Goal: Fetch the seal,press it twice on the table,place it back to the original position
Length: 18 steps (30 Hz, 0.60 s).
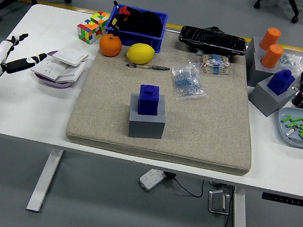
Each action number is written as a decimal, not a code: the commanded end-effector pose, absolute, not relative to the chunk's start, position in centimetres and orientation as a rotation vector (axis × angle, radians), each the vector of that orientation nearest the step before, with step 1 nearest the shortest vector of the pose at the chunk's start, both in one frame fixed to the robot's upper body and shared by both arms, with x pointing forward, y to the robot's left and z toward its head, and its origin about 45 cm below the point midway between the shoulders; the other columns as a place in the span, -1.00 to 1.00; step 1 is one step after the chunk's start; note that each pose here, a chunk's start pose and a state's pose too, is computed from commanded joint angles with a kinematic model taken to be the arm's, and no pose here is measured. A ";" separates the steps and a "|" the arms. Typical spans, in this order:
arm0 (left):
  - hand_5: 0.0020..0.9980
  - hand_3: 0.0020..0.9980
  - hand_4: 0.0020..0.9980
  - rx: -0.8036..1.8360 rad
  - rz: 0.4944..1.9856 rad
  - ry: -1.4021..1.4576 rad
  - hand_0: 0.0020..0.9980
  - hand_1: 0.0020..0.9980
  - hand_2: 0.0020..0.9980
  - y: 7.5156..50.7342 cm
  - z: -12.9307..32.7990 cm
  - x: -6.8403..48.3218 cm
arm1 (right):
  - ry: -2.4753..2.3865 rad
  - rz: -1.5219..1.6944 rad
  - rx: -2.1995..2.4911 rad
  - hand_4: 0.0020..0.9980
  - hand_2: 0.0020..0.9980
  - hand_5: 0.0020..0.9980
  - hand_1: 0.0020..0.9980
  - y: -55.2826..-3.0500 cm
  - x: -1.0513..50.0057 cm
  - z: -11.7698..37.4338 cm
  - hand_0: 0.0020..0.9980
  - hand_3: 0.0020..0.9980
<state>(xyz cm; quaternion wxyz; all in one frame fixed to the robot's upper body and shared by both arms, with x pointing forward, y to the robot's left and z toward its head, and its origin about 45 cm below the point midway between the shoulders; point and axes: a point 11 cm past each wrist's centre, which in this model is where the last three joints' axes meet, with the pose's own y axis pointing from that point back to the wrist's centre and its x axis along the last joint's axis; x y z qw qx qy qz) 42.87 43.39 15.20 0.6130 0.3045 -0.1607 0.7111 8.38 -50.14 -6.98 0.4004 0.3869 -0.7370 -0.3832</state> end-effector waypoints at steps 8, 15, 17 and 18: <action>0.05 0.86 0.82 0.706 1.637 -0.365 0.89 0.97 0.93 43.4 15.1 42.8 | -1.866 -0.970 0.979 0.42 0.25 -0.03 0.26 -50.1 8.4 -7.0 0.43 0.20; 0.04 0.86 0.82 0.707 1.637 -0.362 0.88 0.97 0.93 43.3 15.2 42.9 | -1.871 -0.968 0.978 0.42 0.25 -0.03 0.26 -50.2 8.5 -6.9 0.43 0.20; 0.04 0.85 0.81 0.707 1.637 -0.362 0.88 0.96 0.93 43.3 15.2 42.9 | -1.872 -0.968 0.980 0.42 0.25 -0.03 0.26 -50.2 8.6 -6.9 0.43 0.20; 0.04 0.85 0.81 0.707 1.637 -0.361 0.88 0.96 0.93 43.3 15.2 42.9 | -1.872 -0.969 0.980 0.42 0.25 -0.03 0.26 -50.2 8.6 -6.9 0.43 0.20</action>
